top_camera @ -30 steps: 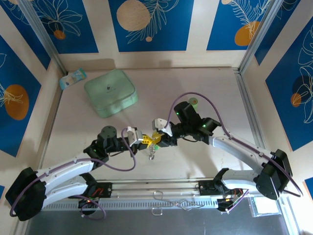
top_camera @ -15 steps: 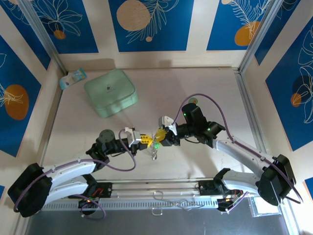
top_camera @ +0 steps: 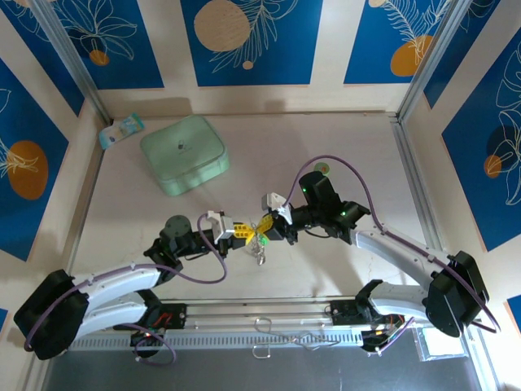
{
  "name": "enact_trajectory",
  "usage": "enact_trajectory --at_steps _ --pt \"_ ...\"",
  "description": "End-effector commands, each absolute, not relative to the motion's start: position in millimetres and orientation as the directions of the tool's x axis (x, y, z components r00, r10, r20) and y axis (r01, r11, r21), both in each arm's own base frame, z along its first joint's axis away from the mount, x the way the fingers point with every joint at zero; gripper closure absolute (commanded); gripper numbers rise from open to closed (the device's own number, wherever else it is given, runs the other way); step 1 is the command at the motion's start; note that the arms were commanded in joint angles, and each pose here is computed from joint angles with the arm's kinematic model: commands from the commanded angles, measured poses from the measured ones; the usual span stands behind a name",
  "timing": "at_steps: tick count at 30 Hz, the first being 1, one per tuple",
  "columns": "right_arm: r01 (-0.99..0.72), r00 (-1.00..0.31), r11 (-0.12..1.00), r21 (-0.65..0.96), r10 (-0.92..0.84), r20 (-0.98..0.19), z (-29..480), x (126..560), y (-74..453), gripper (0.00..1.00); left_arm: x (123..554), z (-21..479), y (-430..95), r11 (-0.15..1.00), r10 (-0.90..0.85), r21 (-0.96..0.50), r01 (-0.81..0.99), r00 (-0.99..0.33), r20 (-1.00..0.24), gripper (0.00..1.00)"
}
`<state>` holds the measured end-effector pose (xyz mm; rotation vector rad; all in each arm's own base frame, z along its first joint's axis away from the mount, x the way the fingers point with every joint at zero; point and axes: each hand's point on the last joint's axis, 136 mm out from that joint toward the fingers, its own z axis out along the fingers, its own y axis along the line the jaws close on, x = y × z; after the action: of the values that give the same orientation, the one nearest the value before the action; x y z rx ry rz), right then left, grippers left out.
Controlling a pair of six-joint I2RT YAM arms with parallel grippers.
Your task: Put the keys on the keyring
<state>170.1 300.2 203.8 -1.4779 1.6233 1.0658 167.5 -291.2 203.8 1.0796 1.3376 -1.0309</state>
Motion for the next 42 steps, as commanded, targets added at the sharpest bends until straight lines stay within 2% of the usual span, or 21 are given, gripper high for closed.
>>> enact_trajectory --at_steps 1,4,8,18,29,34,38,42 --pt "-0.992 -0.106 -0.017 0.125 -0.415 -0.904 210 166 306 0.9 163 223 -292 0.188 -0.017 0.043 0.981 0.047 -0.999 1.0" --pt "-0.992 -0.096 -0.036 0.121 -0.413 -0.906 213 163 306 1.0 166 221 -291 0.205 -0.009 0.04 0.978 0.042 -0.999 1.0" --pt "-0.995 -0.068 -0.04 0.095 -0.442 -0.894 215 161 302 1.0 170 216 -288 0.24 0.035 0.049 0.97 0.042 -0.999 0.82" --pt "-0.998 0.029 -0.061 0.011 -0.615 -0.788 201 157 298 1.0 168 203 -284 0.209 0.241 0.124 0.97 0.072 -0.968 0.8" --pt "-0.994 0.085 -0.102 -0.029 -0.603 -0.793 208 149 312 1.0 165 202 -290 0.166 0.246 0.099 0.981 0.056 -0.968 0.86" --pt "-0.995 0.078 -0.092 -0.03 -0.585 -0.807 210 149 315 1.0 163 203 -291 0.154 0.237 0.101 0.983 0.062 -0.97 1.0" --pt "-0.999 -0.004 -0.031 0.023 -0.506 -0.863 218 156 306 0.73 165 210 -288 0.189 0.184 0.109 0.976 0.074 -0.98 1.0" --pt "-0.996 -0.09 0.029 0.086 -0.452 -0.888 218 158 292 0.65 169 217 -285 0.245 0.093 0.091 0.965 0.07 -0.993 1.0"
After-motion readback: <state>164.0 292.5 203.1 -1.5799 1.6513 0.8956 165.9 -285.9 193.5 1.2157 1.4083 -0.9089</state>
